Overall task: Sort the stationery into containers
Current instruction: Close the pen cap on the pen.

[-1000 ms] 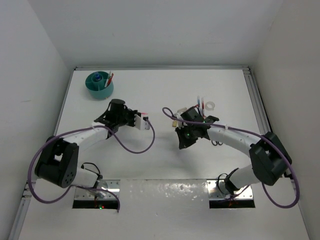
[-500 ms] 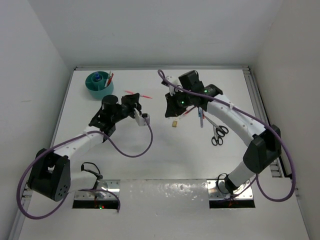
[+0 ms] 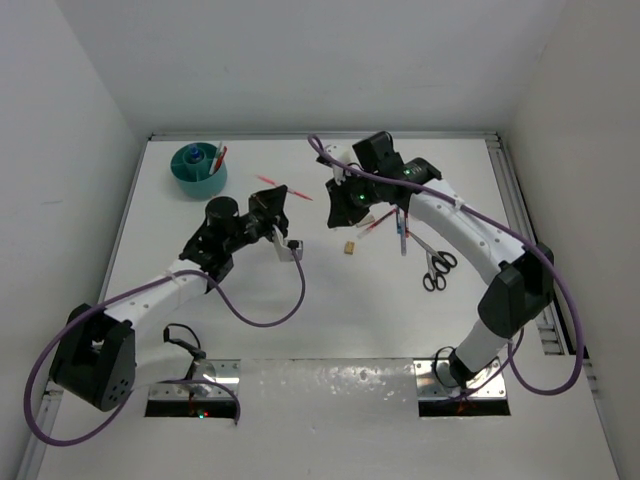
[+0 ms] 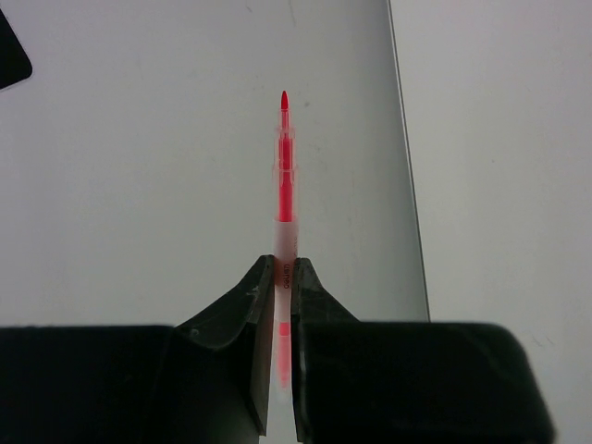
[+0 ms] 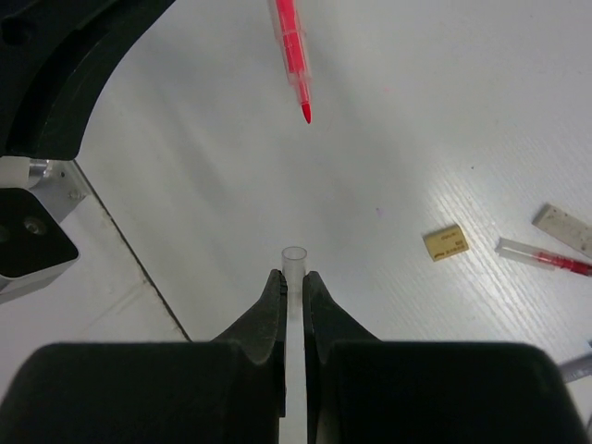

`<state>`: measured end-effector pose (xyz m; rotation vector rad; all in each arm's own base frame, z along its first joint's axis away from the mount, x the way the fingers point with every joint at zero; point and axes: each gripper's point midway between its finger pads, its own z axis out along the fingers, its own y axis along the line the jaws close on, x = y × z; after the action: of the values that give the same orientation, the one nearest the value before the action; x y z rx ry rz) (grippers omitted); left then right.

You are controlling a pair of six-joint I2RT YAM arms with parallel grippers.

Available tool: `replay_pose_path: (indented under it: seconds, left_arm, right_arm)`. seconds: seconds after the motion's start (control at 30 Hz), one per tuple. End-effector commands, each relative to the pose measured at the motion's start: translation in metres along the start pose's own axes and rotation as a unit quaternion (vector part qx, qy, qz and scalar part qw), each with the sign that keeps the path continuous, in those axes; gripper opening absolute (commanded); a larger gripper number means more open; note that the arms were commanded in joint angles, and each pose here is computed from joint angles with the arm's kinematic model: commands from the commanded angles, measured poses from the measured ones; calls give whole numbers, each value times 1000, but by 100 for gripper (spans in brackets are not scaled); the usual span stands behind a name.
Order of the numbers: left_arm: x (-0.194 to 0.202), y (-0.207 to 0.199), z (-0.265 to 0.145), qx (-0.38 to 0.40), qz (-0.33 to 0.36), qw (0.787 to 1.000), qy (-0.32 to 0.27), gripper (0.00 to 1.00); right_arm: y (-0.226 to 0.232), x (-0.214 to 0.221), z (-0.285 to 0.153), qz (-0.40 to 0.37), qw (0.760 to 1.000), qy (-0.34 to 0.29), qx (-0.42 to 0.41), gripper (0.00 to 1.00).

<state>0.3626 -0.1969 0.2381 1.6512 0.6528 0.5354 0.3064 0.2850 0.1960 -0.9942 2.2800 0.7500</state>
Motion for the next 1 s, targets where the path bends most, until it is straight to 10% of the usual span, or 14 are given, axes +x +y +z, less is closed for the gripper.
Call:
replay_pose_path:
  seconds: [0.0, 0.97]
  left_arm:
    - [-10, 17, -2, -29, 35, 999, -16, 0]
    - [-28, 5, -2, -23, 33, 998, -53, 0]
  right_arm:
    - [5, -20, -2, -34, 999, -33, -8, 0]
    - [1, -42, 9, -46, 998, -52, -3, 0]
